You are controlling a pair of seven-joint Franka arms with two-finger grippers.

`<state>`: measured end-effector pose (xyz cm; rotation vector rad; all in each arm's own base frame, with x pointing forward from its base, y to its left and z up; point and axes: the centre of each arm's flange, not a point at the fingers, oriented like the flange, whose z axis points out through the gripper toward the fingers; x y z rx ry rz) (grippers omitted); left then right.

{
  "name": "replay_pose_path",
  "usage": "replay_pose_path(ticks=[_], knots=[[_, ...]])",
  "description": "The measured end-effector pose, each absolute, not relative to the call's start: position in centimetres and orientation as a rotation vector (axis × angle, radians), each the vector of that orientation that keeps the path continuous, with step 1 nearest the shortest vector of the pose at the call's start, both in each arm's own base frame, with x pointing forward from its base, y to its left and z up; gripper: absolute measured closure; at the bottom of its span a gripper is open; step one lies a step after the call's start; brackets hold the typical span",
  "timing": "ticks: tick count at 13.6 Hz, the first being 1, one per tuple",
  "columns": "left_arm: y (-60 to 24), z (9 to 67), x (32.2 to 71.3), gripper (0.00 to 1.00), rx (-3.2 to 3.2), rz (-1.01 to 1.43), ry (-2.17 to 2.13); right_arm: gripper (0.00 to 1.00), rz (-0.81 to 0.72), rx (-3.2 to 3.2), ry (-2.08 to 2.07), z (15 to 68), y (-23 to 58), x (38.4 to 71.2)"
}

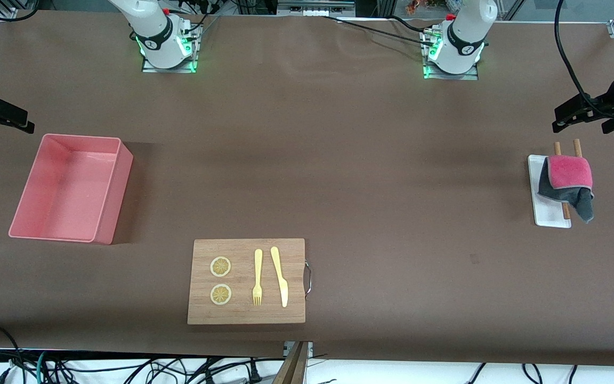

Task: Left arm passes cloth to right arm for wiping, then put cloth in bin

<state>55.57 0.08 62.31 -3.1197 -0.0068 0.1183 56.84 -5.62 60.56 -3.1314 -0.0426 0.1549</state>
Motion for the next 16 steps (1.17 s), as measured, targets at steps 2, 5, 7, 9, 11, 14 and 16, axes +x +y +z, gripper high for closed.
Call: replay_pose_path(ticks=[2, 5, 7, 9, 11, 14, 16], knots=[[0.1, 62.3, 55.7, 0.0, -3.12, 0.105, -0.006, 0.0, 0.155, -3.131, -0.043, 60.6, -5.6, 56.8], [0.0, 62.5, 55.8, 0.0, -3.121, 0.085, -0.005, 0.0, 0.155, -3.131, -0.042, 60.6, -5.6, 56.8], [0.0, 62.6, 55.8, 0.0, -3.122, 0.081, -0.005, 0.0, 0.155, -3.131, -0.042, 60.6, -5.6, 56.8], [-0.1, 62.3, 56.0, 0.0, -3.124, 0.092, -0.003, 0.0, 0.155, -3.131, -0.043, 60.6, -5.6, 56.8], [-0.2, 61.7, 56.4, 0.0, -3.125, 0.107, 0.001, 0.0, 0.154, -3.131, -0.043, 60.6, -5.6, 56.8], [-0.3, 61.3, 56.5, 0.0, -3.125, 0.114, 0.005, 0.0, 0.154, -3.13, -0.043, 60.6, -5.6, 56.9], [-0.3, 61.3, 56.5, 0.0, -3.125, 0.114, 0.005, 0.0, 0.154, -3.13, -0.043, 60.5, -5.6, 56.9]])
